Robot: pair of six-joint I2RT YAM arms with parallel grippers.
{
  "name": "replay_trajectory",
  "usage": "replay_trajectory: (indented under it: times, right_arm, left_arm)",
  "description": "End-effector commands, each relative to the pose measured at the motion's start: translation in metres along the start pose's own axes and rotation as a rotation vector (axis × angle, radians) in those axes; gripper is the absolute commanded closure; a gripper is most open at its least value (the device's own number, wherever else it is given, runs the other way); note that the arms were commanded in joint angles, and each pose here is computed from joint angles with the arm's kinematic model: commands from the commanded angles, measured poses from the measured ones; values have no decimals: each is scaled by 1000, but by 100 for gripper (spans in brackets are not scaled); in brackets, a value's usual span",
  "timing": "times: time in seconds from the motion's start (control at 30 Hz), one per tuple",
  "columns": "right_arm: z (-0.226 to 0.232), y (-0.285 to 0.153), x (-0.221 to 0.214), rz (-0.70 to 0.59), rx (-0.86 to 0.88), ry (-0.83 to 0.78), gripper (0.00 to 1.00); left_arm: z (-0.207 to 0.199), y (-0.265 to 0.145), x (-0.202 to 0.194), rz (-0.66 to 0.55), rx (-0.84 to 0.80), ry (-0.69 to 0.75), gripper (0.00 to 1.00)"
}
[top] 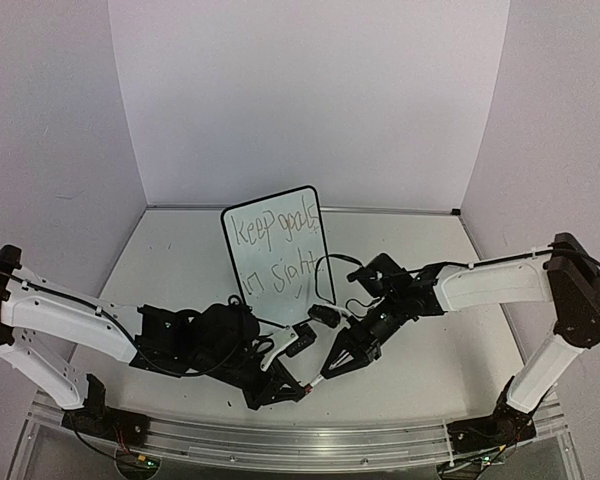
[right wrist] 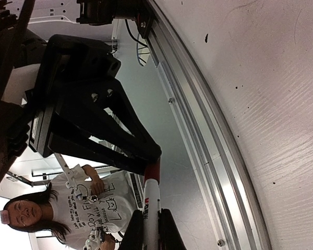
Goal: Write a sentence on the whiteboard
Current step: Insert the whiteboard marker without the cap into the pen cap.
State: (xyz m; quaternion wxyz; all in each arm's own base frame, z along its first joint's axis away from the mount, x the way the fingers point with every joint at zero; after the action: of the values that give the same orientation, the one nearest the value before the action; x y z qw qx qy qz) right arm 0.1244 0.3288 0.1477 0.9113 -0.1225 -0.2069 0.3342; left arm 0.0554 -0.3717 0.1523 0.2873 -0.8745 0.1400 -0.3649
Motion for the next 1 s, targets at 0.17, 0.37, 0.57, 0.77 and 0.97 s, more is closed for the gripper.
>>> replay_trajectory:
  times: [0.17, 0.37, 0.57, 0.77, 0.97]
  right_arm:
    - [26, 3, 6, 21, 90, -101, 100]
    - [36, -1, 4, 18, 120, -146, 100]
    - [44, -4, 5, 8, 126, -180, 100]
    - [46, -4, 5, 9, 131, -183, 100]
    - [51, -4, 5, 10, 139, -206, 100]
  left_arm:
    - [-44, -17, 58, -202, -140, 73, 100]
    - [-46, -17, 59, -193, -172, 66, 100]
    - [-46, -24, 68, -249, -178, 61, 100]
    - [-48, -31, 80, -305, -201, 60, 100]
    - [-48, -30, 85, -312, -226, 58, 100]
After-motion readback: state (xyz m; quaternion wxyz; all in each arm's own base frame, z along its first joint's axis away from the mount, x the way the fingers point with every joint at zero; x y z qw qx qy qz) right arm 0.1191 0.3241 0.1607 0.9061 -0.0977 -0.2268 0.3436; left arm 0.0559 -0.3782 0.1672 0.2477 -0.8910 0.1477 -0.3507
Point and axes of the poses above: each gripper's point midway between its finger pads, its own y axis out along the fingers, its own z axis along the line the jaws close on, x = y × z, the point moved 4 cm from there along -y, back along the fingers, and after that the axes turned 13 degrees about -y, right-handed, at the moved point
